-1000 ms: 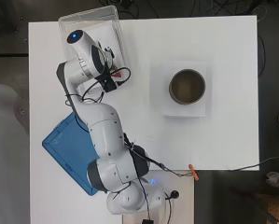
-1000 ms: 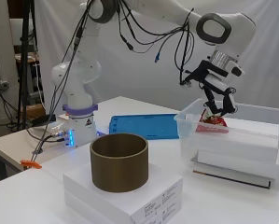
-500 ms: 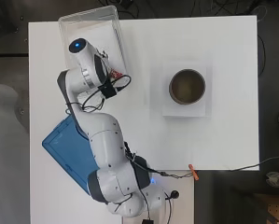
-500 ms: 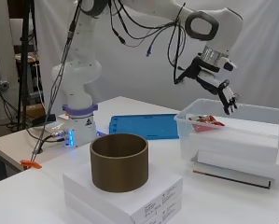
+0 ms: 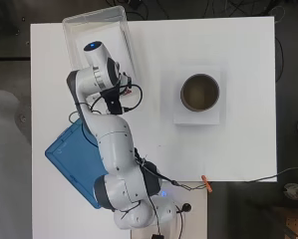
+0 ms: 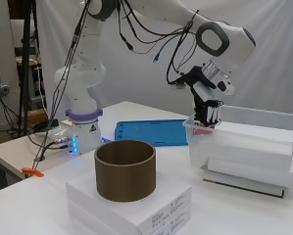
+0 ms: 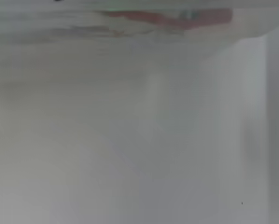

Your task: Teleoperate dual arm-hand system to remove items from a box

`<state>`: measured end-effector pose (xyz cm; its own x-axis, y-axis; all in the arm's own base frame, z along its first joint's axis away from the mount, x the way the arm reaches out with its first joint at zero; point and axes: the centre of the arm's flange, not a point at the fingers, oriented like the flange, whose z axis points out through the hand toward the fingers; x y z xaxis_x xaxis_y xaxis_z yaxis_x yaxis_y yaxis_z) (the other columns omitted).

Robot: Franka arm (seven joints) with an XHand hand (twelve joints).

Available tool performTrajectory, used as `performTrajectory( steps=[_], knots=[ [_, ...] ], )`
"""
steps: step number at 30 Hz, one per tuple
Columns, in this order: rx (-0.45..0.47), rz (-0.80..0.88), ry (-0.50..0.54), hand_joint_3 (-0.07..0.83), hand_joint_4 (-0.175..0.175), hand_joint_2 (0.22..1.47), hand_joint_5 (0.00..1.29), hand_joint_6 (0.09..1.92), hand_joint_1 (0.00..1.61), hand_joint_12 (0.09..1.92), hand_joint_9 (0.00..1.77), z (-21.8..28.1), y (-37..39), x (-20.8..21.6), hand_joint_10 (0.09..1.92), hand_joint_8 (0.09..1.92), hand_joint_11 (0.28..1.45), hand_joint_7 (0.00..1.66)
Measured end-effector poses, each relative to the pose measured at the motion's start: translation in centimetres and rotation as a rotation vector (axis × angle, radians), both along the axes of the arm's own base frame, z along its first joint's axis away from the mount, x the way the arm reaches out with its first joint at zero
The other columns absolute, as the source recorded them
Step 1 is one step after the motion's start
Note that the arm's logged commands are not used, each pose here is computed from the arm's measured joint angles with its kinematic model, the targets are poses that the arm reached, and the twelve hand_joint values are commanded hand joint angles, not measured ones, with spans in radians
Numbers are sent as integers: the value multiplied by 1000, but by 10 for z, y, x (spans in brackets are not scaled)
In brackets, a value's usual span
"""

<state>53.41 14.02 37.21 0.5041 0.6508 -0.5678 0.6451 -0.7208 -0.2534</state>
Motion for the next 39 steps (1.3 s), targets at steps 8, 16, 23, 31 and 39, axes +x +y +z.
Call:
performTrajectory(
  steps=[8,16,23,31,39],
  knots=[
    [126,19,-149,1,-50,1153,1006,891,1207,1727,962,61,6,4,1512,1341,699,838],
    [310,150,-359,-3,-13,1159,872,1144,1185,1161,872,141,-6,-9,785,145,564,852],
    [318,58,-492,0,-175,1180,804,1227,1348,1207,797,196,-94,-34,1236,87,539,867],
    [278,-58,-537,7,-116,1141,878,1121,1299,1228,885,202,-198,-77,952,87,574,904],
    [250,-275,-514,0,-175,1178,842,1270,1344,1355,861,171,-320,-108,1198,849,591,720]
  ],
)
